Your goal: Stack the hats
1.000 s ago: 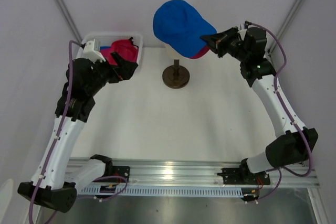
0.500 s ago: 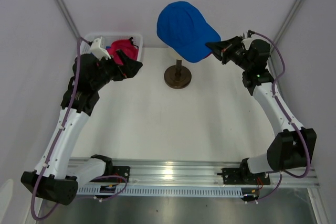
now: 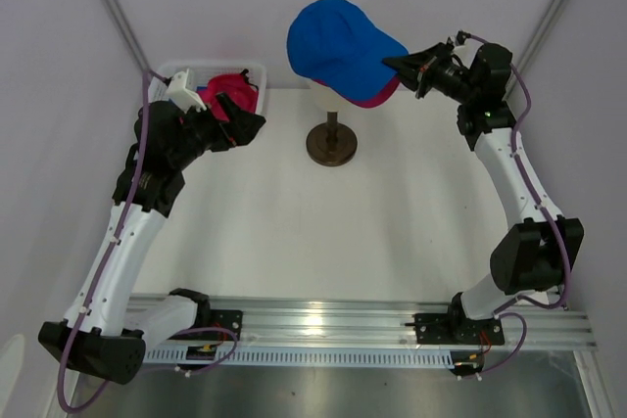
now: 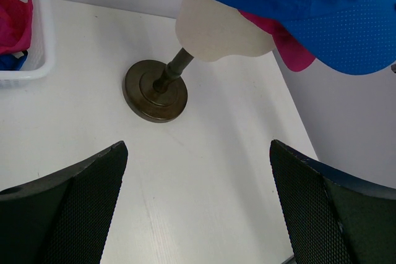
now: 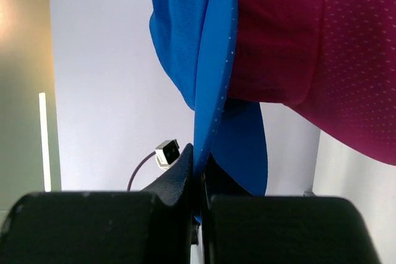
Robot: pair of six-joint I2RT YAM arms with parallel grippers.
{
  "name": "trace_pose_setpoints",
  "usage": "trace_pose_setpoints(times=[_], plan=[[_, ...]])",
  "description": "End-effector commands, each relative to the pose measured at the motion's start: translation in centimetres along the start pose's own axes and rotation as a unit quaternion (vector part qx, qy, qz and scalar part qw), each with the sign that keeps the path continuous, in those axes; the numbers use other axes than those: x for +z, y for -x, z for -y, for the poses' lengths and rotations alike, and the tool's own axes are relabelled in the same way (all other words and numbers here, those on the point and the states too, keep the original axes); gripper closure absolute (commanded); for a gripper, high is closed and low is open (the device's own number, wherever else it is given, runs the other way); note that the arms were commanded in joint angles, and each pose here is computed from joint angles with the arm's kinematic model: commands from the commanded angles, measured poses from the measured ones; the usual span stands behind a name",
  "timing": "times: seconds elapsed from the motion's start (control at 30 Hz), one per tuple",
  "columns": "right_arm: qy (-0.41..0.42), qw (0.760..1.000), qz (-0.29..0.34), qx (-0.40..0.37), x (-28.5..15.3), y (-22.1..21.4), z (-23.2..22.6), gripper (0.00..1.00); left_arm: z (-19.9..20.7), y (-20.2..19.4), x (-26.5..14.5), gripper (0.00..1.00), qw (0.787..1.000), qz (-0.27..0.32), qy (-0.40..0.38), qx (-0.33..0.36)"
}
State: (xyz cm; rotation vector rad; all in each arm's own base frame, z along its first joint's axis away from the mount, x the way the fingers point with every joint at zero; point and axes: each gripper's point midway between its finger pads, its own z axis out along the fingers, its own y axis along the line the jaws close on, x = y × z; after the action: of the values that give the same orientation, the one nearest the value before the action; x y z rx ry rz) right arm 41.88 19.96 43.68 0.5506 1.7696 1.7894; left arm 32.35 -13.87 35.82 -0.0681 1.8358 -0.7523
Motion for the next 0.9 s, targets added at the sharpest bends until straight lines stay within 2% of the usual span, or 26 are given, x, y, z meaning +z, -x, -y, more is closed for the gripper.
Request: trace_pose_setpoints(times=[0.0,0.23,0.47,0.77,0.87], plan=[[0.008,0.999,-0.032,0.042,-0.3,-0.3,0.1,1.0,0.0,0.4,-0.2,0.01,1.0,0.01,-0.003,-0.002],[0.005,0.997,-0.037,0.07,-0.9,1.3,0.8,1.0,-0.2,0.6,-0.8,0.0,1.0,0.018,0.007,0.002],[0.004,0.997,-0.05,0.059,-2.2,3.6,0.5,1.0,-0.2,0.6,-0.7,0.0,1.0,0.02,0.006,-0.002],[-0.06,0.995,-0.068,0.047,-2.5,4.0,7.5,1.0,-0.6,0.4,-1.0,0.0,1.0,0.02,0.016,0.0],[-0.08,0.994,-0.067,0.036,-2.6,4.5,9.3,0.9,-0.6,0.6,-1.3,0.01,1.0,0.021,0.02,0.003]])
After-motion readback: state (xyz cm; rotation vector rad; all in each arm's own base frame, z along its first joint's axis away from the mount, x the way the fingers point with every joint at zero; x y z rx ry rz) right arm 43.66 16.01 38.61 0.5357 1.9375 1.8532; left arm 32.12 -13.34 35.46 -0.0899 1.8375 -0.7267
